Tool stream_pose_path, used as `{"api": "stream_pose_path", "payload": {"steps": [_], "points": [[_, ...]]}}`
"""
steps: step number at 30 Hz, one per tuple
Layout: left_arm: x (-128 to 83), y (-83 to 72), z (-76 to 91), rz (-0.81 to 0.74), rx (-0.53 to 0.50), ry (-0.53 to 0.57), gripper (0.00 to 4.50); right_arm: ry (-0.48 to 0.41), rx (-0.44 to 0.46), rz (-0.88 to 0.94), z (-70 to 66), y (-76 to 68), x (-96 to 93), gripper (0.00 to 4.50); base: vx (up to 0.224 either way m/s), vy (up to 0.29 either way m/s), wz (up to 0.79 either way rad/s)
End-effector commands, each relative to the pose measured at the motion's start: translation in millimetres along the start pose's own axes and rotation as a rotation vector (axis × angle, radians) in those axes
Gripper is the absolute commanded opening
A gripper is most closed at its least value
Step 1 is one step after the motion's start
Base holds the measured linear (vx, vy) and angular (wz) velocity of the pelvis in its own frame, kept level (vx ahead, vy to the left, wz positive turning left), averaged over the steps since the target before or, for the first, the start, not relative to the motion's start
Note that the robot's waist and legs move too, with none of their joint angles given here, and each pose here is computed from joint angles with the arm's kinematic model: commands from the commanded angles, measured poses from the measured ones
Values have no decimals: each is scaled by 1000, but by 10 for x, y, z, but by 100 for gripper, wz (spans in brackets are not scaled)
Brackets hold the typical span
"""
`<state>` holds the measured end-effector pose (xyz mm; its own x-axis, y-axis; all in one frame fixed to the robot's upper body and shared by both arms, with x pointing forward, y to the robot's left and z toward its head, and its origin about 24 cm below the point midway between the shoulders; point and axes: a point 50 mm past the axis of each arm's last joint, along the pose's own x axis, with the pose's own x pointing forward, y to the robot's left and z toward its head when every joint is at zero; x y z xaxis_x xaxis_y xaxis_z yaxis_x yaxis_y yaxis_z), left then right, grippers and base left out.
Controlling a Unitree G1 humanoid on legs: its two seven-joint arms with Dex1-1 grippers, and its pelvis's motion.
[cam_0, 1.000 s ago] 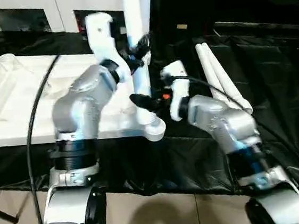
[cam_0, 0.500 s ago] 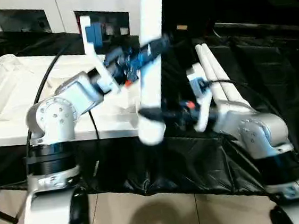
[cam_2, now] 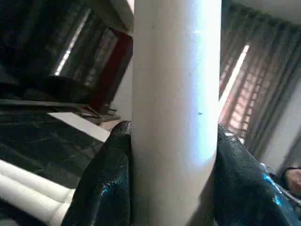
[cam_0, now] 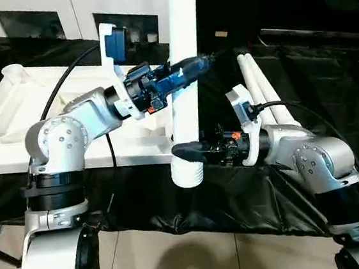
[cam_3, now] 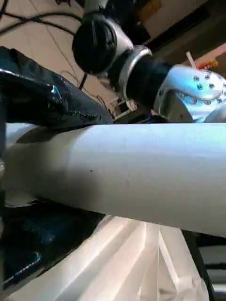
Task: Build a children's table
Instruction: Pick table leg
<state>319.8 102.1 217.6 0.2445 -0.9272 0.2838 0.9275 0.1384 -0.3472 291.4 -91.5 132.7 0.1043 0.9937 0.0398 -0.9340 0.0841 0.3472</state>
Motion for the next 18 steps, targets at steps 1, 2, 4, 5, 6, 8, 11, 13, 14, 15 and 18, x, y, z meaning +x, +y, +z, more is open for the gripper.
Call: {"api": "stream_pose_path", "payload": {"steps": [1, 2, 4, 5, 6, 8, 11, 13, 14, 15, 18], "points": [[53, 60, 4, 118, 41, 14, 183, 3, -38, -126, 42, -87, 4, 257, 0, 0, 0], [58, 87, 6, 157, 49, 11, 183, -6, -46, -159, 60, -104, 11, 257, 0, 0, 0], [62, 137, 3, 228, 54, 7, 182, -6, -58, -184, 72, -113, 16, 274, 0, 0, 0], [62, 174, 2, 283, 64, 5, 182, -7, -74, -242, 87, -147, 30, 285, 0, 0, 0], [61, 199, 1, 319, 71, 5, 182, -9, -85, -286, 99, -173, 39, 291, 0, 0, 0], [59, 251, 4, 404, 92, -1, 182, -26, -71, -346, 131, -212, 57, 293, 0, 0, 0], [75, 242, 0, 411, 132, 5, 182, -22, -45, -368, 138, -247, 76, 293, 0, 0, 0], [86, 230, -9, 409, 154, 18, 182, -6, -31, -377, 127, -266, 81, 293, 0, 0, 0], [95, 221, -12, 406, 164, 21, 182, 0, -25, -382, 123, -274, 86, 293, 0, 0, 0], [105, 214, -12, 411, 177, 25, 182, 13, -9, -387, 114, -286, 88, 293, 0, 0, 0], [127, 199, -13, 417, 199, 33, 182, 29, 24, -395, 102, -305, 90, 293, 0, 0, 0]]}}
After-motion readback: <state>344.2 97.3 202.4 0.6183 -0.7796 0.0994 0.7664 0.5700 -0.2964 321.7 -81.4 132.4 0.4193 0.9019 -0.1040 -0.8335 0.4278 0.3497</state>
